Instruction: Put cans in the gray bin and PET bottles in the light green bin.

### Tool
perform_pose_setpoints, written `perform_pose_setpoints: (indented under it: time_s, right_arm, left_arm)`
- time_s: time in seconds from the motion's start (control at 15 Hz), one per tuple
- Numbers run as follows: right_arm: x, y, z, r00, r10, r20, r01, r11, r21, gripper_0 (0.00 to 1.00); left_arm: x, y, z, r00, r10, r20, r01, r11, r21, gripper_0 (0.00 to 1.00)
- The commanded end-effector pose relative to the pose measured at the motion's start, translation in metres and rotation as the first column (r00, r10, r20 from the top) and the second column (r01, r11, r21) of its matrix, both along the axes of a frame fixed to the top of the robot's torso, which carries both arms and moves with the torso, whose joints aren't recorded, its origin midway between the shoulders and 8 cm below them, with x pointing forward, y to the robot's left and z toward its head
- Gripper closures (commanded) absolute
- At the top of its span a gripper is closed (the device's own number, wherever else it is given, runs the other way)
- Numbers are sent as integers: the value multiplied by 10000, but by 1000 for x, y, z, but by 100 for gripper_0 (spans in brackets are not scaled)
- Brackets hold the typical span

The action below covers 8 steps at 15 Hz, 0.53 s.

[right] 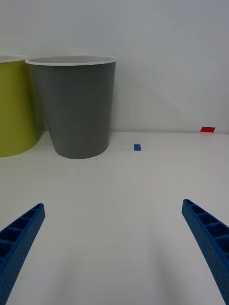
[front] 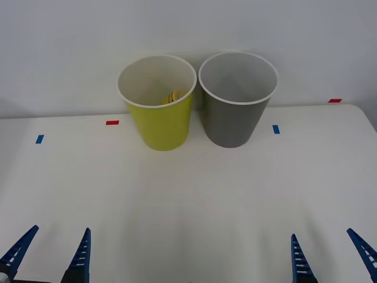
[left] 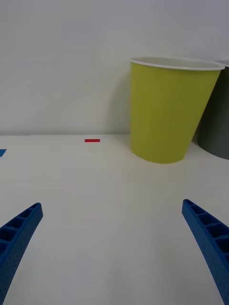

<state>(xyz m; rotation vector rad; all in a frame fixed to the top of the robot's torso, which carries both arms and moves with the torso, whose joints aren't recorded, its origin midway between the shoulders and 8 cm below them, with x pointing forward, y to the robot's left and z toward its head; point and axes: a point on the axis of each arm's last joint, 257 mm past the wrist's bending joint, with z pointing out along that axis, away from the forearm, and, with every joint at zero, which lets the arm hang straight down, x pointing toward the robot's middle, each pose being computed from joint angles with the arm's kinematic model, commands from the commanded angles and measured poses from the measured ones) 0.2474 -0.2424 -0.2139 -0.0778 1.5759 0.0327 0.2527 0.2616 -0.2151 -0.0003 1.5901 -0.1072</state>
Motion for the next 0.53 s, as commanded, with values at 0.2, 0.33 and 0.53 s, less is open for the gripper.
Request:
perform_pose_setpoints:
  time_s: [0.2, 0.33, 0.53]
  right_arm:
    - [0, 0, 0, 10000, 0, 0, 0, 10000, 0, 0]
    - [0, 0, 0, 10000, 0, 0, 0, 10000, 0, 0]
    - [0, 0, 0, 10000, 0, 0, 0, 10000, 0, 0]
  left_arm:
    - [-11, 2, -1, 10000, 67, -51, -66, 9998, 207, 0]
    - [-14, 1, -3, 9999, 84, -94, -81, 9995, 291, 0]
    - [-14, 1, -3, 9999, 84, -94, -81, 9995, 291, 0]
